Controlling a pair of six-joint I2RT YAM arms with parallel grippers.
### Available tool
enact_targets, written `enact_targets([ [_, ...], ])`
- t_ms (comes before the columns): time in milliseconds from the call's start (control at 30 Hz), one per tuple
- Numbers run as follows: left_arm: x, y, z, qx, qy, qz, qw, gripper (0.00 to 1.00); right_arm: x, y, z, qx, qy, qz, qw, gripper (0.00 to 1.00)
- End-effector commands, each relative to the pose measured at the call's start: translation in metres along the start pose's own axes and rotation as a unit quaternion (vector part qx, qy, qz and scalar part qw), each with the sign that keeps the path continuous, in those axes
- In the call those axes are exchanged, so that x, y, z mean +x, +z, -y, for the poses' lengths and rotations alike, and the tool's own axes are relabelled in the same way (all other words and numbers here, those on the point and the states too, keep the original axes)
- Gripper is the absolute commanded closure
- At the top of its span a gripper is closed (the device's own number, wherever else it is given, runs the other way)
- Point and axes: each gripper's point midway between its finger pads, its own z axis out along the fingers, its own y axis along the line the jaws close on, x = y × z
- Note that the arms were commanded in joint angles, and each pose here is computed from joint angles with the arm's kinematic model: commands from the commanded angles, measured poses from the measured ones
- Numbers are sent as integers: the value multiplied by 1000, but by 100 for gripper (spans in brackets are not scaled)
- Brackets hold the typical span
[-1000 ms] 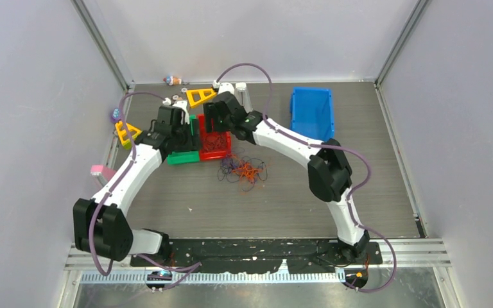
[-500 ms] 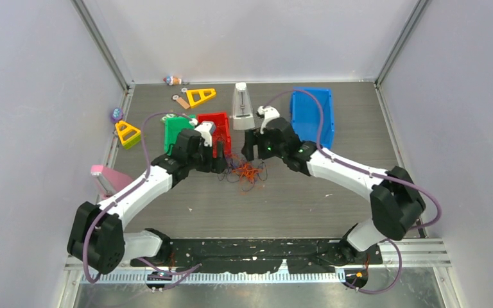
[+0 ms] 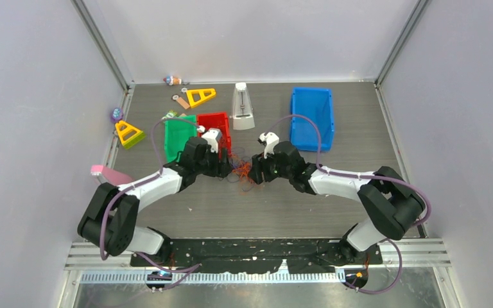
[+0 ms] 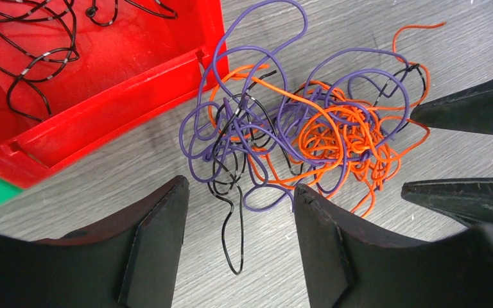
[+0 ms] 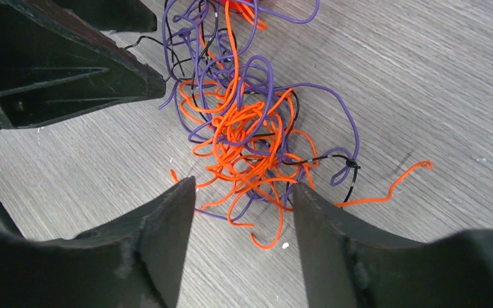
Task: Untangle the cables
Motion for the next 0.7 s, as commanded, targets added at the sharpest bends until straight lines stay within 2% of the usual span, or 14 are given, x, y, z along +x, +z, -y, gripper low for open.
enact_targets([
  [0, -29, 8, 13, 25, 14, 36, 999, 41, -24, 7, -6, -6, -22, 57, 998, 41],
  [67, -29, 11, 14, 28, 14, 27, 999, 46, -26, 8, -3, 4, -23, 57, 998, 45],
  [133, -27, 13, 15, 31, 14, 21, 999, 52, -28, 7, 2, 21, -23, 60, 998, 54],
  [167, -27, 13, 15, 32, 16, 21, 999, 57, -28, 6, 5, 29, -24, 63, 997, 64],
  [200, -27, 13, 15, 32, 17, 21, 999, 68, -30, 5, 6, 32, -24, 66, 997, 71],
  [233, -27, 13, 14, 29, 20, 21, 999, 77, -32, 2, 9, 41, -22, 72, 996, 83],
  [300, -30, 10, 11, 18, 24, 26, 999, 99, -37, -6, 19, 72, -15, 94, 993, 93],
  [400, -34, 4, 4, -2, 25, 41, 999, 100, -53, -27, 36, 128, 3, 146, 981, 95],
  [567, -42, -12, -7, -35, 26, 84, 995, 100, -51, -58, 71, 213, 49, 189, 957, 95],
  [667, -47, -24, -22, -78, 18, 116, 990, 100, -52, -84, 98, 281, 88, 223, 929, 95],
])
